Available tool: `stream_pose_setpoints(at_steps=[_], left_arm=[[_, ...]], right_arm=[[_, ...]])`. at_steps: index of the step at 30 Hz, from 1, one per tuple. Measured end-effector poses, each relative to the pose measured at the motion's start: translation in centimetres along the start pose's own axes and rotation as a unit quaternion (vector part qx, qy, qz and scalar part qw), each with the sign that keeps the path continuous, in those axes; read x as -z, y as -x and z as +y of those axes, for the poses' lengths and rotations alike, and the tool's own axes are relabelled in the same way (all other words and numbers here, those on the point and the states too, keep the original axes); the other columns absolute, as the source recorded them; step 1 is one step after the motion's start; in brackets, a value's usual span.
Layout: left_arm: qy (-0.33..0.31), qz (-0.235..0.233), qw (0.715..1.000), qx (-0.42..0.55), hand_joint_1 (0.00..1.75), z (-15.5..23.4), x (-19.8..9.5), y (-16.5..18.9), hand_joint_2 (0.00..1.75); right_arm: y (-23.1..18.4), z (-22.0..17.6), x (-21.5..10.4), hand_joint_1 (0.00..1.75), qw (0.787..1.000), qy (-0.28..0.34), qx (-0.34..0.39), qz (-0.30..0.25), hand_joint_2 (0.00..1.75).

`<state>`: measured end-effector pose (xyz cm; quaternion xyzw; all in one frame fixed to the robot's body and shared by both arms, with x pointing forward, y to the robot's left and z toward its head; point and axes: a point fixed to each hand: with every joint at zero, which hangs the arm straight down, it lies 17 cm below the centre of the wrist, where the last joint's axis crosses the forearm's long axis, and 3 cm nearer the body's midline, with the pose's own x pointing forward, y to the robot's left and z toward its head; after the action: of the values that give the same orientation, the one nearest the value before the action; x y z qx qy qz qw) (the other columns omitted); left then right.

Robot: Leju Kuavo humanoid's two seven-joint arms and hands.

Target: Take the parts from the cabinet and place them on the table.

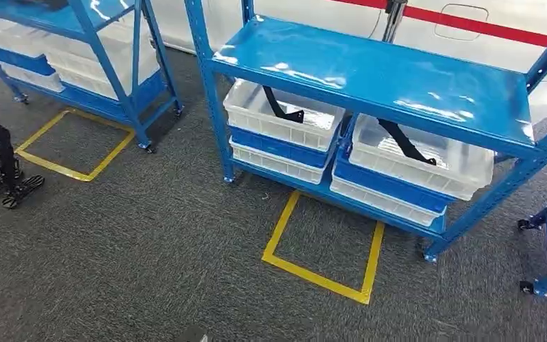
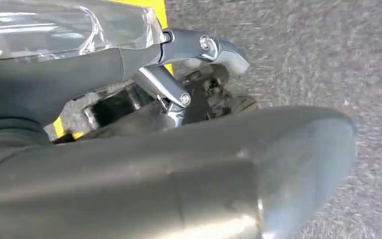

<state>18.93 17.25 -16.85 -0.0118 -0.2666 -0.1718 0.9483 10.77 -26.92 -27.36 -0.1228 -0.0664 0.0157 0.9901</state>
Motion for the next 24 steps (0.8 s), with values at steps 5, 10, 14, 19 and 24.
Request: stream_pose_setpoints(at_steps=[5, 10, 14, 19, 24], left_arm=[[-0.031, 0.042, 0.999, 0.003, 0.0, 1.7, 2.7, 3.2, 0.0], [-0.064, 0.1, 0.993, 0.005, 0.0, 3.7, 3.7, 8.1, 0.0], [-0.086, 0.126, 0.988, 0.007, 0.0, 5.0, 4.2, 9.6, 0.0], [-0.104, 0.161, 0.981, 0.002, 0.0, 5.7, 4.1, 11.7, 0.0], [-0.125, 0.21, 0.97, 0.0, 0.0, 7.2, 3.3, 15.3, 0.0]], right_arm=[[0.3, -0.2, 0.1, 0.0, 1.0, 0.001, -0.005, -0.006, 0.0], [0.1, 0.2, 0.0, 0.0, 1.0, -0.003, -0.011, -0.017, 0.0], [-0.1, -0.1, 0.1, 0.0, 1.0, -0.001, -0.016, -0.02, 0.0], [-0.2, 0.4, -0.1, 0.0, 0.999, -0.006, -0.026, -0.025, 0.0], [-0.4, 0.1, -0.1, 0.0, 0.998, 0.005, -0.045, -0.033, 0.0]])
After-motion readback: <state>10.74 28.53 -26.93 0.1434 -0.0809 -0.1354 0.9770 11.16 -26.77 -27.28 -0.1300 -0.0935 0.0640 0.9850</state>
